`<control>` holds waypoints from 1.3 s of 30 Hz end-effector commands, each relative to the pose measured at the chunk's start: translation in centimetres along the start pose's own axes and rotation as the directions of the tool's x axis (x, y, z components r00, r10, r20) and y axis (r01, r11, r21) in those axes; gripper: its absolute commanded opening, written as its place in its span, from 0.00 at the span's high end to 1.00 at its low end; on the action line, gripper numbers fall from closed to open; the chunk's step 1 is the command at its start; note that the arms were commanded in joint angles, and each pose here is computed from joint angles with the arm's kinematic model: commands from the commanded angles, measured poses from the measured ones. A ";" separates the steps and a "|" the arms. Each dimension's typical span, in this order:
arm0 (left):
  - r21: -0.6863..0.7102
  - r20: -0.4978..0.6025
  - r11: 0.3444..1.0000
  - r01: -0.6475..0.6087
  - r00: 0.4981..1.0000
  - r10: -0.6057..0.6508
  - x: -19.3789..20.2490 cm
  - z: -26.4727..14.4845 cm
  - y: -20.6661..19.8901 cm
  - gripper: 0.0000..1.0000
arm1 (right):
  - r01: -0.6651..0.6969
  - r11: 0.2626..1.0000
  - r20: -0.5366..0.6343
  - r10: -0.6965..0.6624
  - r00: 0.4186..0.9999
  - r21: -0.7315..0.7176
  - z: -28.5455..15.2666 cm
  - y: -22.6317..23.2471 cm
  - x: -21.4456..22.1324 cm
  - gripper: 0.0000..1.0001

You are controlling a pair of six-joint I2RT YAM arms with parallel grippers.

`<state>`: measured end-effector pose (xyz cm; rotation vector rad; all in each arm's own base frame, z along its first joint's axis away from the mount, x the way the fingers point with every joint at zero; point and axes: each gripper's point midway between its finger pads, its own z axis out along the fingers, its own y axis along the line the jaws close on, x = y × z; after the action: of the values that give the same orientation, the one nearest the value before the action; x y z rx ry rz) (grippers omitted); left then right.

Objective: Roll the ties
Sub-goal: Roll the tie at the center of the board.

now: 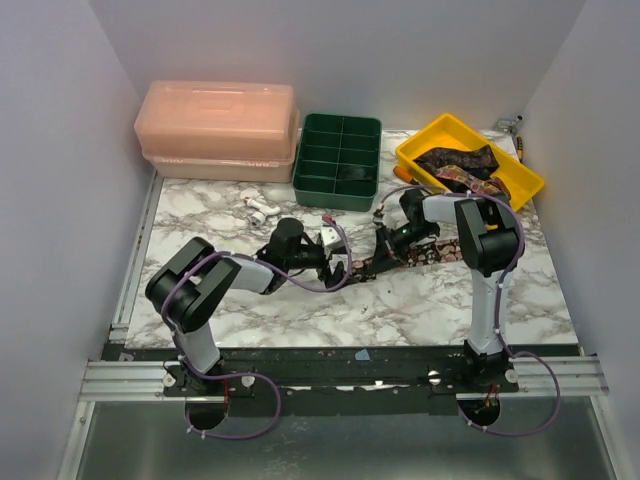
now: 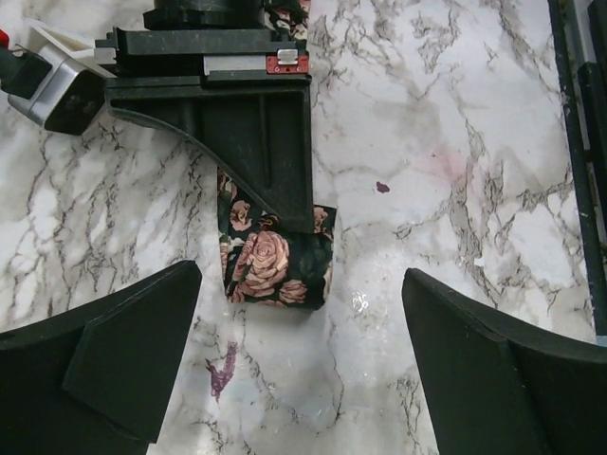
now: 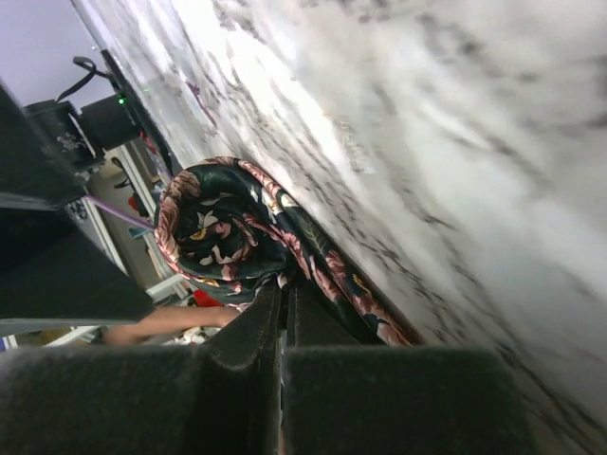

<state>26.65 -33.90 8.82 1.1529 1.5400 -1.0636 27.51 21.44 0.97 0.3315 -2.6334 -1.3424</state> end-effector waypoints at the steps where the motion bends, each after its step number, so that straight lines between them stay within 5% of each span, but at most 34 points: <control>1: -0.026 0.040 0.996 -0.089 0.995 0.090 0.7 0.6 0.8 0.01 | 0.002 0.986 -0.038 0.004 0.999 0.167 3.3 -4.6 2.0 1.00; 9: 0.037 0.017 0.994 -0.107 0.994 0.106 3.4 1.9 0.5 0.07 | -0.032 0.991 0.004 0.032 0.999 0.131 4.2 -4.0 1.4 0.99; 17: 0.015 -0.033 0.994 -0.111 0.993 0.111 5.3 2.9 1.1 0.55 | -0.023 0.996 0.038 0.020 0.999 0.088 4.0 -2.8 0.3 0.99; 23: 0.002 -0.133 0.997 -0.080 0.988 0.080 6.0 2.0 1.2 0.90 | 0.074 0.997 0.082 -0.073 0.994 -0.002 0.6 2.0 0.0 0.74; 27: 0.047 -0.164 0.997 -0.055 0.985 0.062 6.5 1.5 0.1 0.94 | 0.097 0.995 0.157 -0.099 0.983 0.017 -4.3 2.3 -1.1 0.66; 34: 0.074 -0.188 0.997 -0.038 0.981 0.052 6.6 1.1 -0.5 0.94 | 0.070 0.922 0.142 -0.133 0.981 0.380 -9.4 -5.5 -1.0 0.70; 39: 0.052 -0.194 0.998 -0.024 0.980 0.034 5.7 0.9 -0.1 0.94 | 0.091 0.864 0.085 -0.153 0.985 0.495 -9.9 -8.3 0.0 0.71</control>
<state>26.38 -34.19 2.80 1.3292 1.6004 -0.9781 32.19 12.20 2.11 0.3558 -3.0386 -1.0455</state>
